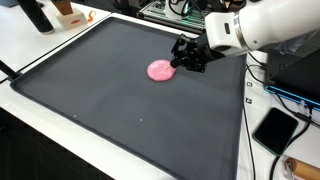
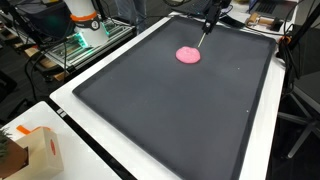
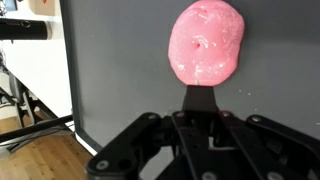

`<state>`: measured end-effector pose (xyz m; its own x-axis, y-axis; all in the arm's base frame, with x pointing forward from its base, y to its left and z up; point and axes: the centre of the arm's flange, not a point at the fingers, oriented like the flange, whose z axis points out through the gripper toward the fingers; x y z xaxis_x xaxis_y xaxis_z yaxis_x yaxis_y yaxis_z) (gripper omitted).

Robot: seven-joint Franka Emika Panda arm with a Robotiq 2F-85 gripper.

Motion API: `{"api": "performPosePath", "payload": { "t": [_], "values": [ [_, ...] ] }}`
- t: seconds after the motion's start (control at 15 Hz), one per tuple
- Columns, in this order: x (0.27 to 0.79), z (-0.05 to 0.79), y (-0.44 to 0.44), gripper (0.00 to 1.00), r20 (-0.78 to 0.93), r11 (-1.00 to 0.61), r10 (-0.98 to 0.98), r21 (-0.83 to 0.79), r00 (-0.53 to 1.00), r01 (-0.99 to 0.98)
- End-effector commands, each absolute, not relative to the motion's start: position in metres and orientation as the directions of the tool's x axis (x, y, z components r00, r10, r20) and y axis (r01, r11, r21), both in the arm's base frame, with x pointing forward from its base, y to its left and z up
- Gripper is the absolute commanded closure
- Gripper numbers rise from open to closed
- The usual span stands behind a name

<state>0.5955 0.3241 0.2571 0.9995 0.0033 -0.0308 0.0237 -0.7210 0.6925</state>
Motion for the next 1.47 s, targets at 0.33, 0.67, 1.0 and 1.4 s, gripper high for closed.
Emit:
{"api": "performPosePath", "payload": {
  "t": [0.33,0.67,1.0,1.4],
  "values": [
    [0.599,0.293,0.28,0.96,-0.047,-0.858,-0.053,0.514,0.997,-0.022],
    [0.593,0.316,0.247,0.96,-0.044,-0.918,-0.065,0.394,0.997,-0.042],
    [0.582,0.345,0.211,0.96,0.005,-0.96,-0.048,0.276,0.999,-0.048],
    [0.57,0.381,0.167,0.96,0.075,-0.993,-0.024,0.11,0.997,-0.032]
  ]
}}
